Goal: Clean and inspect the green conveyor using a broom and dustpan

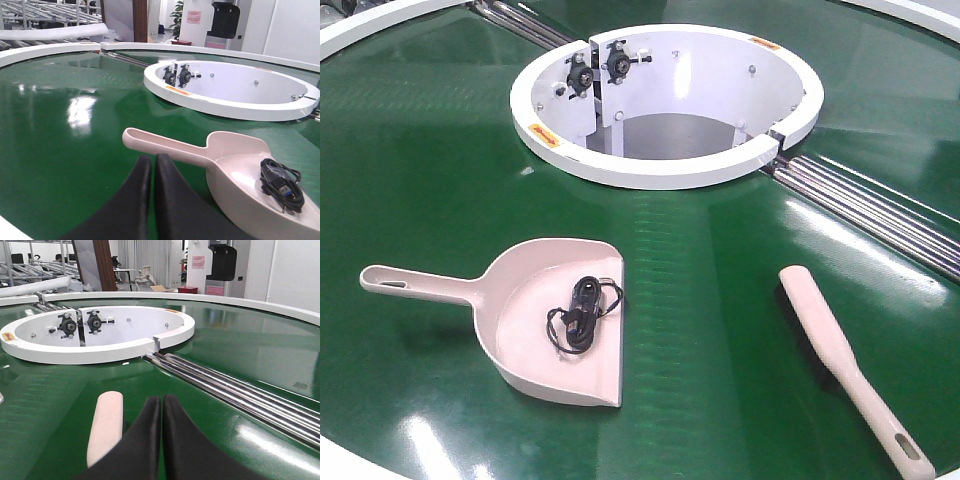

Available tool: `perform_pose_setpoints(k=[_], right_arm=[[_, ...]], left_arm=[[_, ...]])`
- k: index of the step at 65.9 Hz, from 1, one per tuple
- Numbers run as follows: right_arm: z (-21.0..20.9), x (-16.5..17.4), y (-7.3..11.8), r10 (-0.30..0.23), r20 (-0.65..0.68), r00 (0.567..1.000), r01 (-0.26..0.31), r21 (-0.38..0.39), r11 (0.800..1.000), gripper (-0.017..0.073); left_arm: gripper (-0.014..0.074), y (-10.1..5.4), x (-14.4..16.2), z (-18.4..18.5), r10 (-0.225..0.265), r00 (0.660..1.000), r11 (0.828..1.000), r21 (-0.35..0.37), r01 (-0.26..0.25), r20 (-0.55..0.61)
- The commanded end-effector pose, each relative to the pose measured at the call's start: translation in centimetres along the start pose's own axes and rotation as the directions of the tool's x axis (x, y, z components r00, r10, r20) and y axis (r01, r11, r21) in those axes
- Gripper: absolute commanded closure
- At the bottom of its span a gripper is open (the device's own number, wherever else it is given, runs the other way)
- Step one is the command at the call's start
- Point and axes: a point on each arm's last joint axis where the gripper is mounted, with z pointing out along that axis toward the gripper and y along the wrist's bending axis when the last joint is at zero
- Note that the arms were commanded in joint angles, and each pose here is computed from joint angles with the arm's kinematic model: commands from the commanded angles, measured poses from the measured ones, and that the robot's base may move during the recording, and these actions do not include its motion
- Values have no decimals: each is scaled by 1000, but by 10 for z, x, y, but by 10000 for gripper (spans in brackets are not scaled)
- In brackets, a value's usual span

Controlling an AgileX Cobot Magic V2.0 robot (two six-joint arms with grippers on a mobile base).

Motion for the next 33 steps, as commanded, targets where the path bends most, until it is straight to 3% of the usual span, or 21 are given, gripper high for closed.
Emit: perform_pose_setpoints(k=[1,33], right_arm=[[0,-1,0,-9,74,997,8,8,1000,569],[0,-1,0,-3,74,997,3,8,1000,569]], left_arm=[[601,0,3,0,-10,998,1000,2,10,58],[601,0,3,0,-10,998,1000,2,10,58]])
